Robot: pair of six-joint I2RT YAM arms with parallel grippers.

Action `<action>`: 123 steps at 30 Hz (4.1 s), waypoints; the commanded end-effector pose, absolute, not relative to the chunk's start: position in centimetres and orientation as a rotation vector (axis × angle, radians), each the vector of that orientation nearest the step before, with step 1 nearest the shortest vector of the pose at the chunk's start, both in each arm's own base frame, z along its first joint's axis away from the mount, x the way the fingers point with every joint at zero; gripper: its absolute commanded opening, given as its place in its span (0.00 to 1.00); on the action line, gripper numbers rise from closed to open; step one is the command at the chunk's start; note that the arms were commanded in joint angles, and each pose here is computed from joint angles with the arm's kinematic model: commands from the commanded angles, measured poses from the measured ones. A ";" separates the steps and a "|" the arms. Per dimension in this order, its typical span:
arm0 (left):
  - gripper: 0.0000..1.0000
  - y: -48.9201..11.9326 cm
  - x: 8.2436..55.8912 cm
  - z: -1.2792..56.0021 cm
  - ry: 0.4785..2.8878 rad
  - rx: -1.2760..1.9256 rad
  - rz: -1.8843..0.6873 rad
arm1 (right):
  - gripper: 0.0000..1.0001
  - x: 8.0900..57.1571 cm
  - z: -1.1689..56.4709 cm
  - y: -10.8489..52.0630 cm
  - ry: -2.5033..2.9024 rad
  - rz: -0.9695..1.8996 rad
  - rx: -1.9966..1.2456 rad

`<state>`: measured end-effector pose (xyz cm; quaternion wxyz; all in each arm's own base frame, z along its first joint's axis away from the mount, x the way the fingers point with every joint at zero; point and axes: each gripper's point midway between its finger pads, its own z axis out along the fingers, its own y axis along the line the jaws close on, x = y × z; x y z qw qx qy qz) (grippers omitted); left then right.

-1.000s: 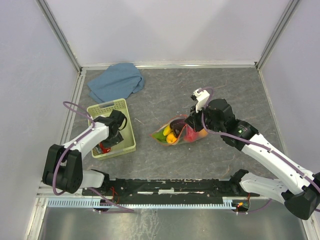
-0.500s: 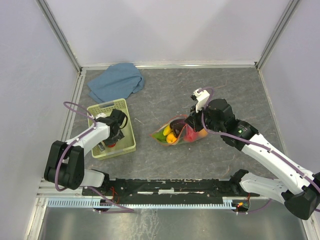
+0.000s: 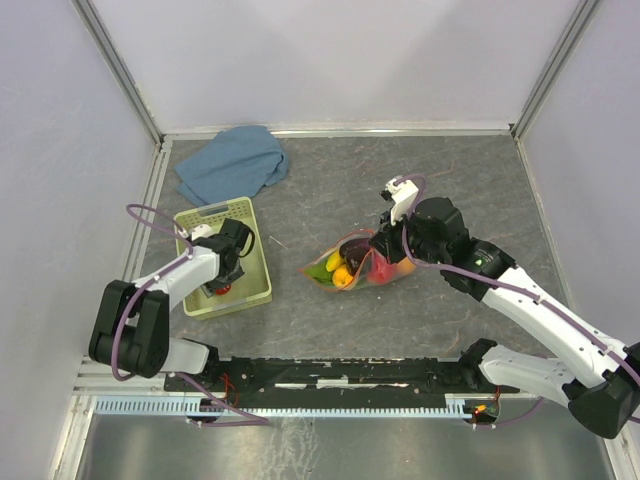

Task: Place the food in the zip-top bag and seal the zipper
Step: Pick up the fake fruit from the bin, then place the fake fruit in the zipper food storage bag.

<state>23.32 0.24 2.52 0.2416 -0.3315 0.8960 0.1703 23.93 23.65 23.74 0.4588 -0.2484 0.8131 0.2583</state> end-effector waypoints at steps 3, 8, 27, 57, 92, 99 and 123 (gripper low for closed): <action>0.53 -2.4 25.6 5.5 2.420 -0.779 0.193 | 0.02 25.1 26.0 24.0 1.937 0.618 -0.587; 0.47 -5.5 26.8 9.6 2.338 -0.662 -0.099 | 0.02 25.3 25.9 23.9 1.959 0.596 -0.584; 0.45 -19.1 23.4 25.5 1.937 0.089 -0.913 | 0.02 25.4 26.7 24.0 2.021 0.591 -0.570; 0.45 -33.7 21.0 26.2 1.856 0.694 -1.180 | 0.02 24.8 27.3 23.3 1.991 0.565 -0.627; 0.45 -35.6 23.4 24.3 1.876 0.764 -1.071 | 0.02 23.2 27.1 24.0 1.947 0.640 -0.739; 0.48 -35.9 24.9 23.4 1.934 0.680 -1.033 | 0.02 22.9 27.7 24.1 1.924 0.659 -0.741; 0.70 -36.0 25.6 23.0 2.047 0.414 -1.047 | 0.02 23.1 27.5 25.1 1.924 0.728 -0.692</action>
